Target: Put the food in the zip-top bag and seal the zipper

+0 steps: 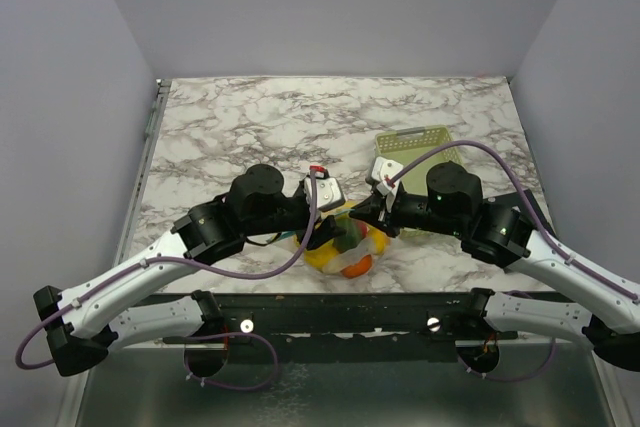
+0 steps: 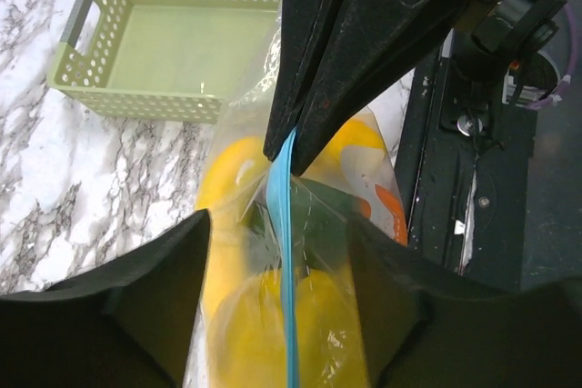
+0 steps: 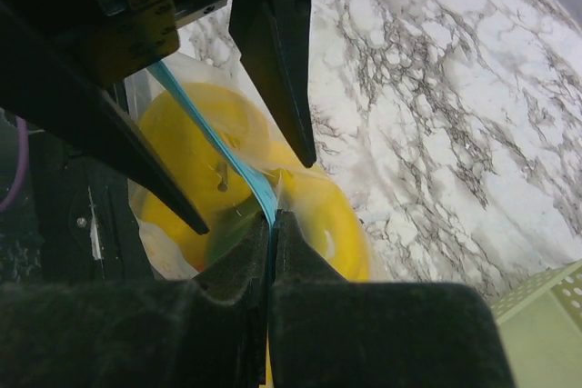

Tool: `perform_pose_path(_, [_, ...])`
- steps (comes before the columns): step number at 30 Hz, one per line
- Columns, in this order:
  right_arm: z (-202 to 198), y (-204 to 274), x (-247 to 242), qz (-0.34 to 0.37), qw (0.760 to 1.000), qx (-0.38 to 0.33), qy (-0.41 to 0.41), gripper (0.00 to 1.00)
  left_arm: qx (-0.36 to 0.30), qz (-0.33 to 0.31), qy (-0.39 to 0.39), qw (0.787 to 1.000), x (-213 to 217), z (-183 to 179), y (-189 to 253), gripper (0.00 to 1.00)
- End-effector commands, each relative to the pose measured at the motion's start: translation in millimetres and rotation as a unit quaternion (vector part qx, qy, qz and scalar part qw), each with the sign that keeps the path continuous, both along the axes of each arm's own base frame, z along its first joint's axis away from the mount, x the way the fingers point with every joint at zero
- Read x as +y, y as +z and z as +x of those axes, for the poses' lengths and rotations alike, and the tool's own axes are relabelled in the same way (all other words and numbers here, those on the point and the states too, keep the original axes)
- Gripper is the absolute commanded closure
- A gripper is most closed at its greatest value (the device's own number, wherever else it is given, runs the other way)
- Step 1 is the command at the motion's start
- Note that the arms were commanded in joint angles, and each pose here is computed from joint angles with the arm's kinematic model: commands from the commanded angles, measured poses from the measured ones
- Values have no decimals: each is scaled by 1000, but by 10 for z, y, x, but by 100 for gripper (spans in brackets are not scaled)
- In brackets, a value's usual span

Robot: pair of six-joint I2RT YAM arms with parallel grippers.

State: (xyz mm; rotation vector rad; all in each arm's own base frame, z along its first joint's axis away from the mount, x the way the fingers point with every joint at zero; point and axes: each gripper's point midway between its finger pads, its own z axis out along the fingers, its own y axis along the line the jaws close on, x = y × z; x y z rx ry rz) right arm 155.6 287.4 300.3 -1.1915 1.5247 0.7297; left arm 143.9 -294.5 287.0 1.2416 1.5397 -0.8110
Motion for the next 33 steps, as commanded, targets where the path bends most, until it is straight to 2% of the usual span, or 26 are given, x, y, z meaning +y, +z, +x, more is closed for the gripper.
perform_pose_path(1, [-44,245,63,32,999,-21,24,99,-9,-10,-25,1000,-71,-35,112,46])
perform_pose_path(4, [-41,231,57,32,999,-19,22,99,-6,-7,-31,999,-97,-43,88,64])
perform_pose_path(8, [-55,243,35,37,999,-19,20,99,-3,-4,-37,999,-115,-50,60,81])
perform_pose_path(11, [-60,226,21,36,999,-18,19,99,-5,1,-37,999,-118,-39,40,100])
perform_pose_path(19, [-38,152,-54,30,999,-14,-1,99,-19,7,-7,1000,-104,92,67,100])
perform_pose_path(22, [15,182,-142,35,999,-23,-27,92,-27,14,12,999,-84,169,48,100])
perform_pose_path(28, [124,287,-377,53,994,-39,-93,63,-46,32,56,997,-10,340,-3,100])
perform_pose_path(33, [230,362,-636,74,983,-57,-161,51,-64,55,111,990,91,542,-58,100])
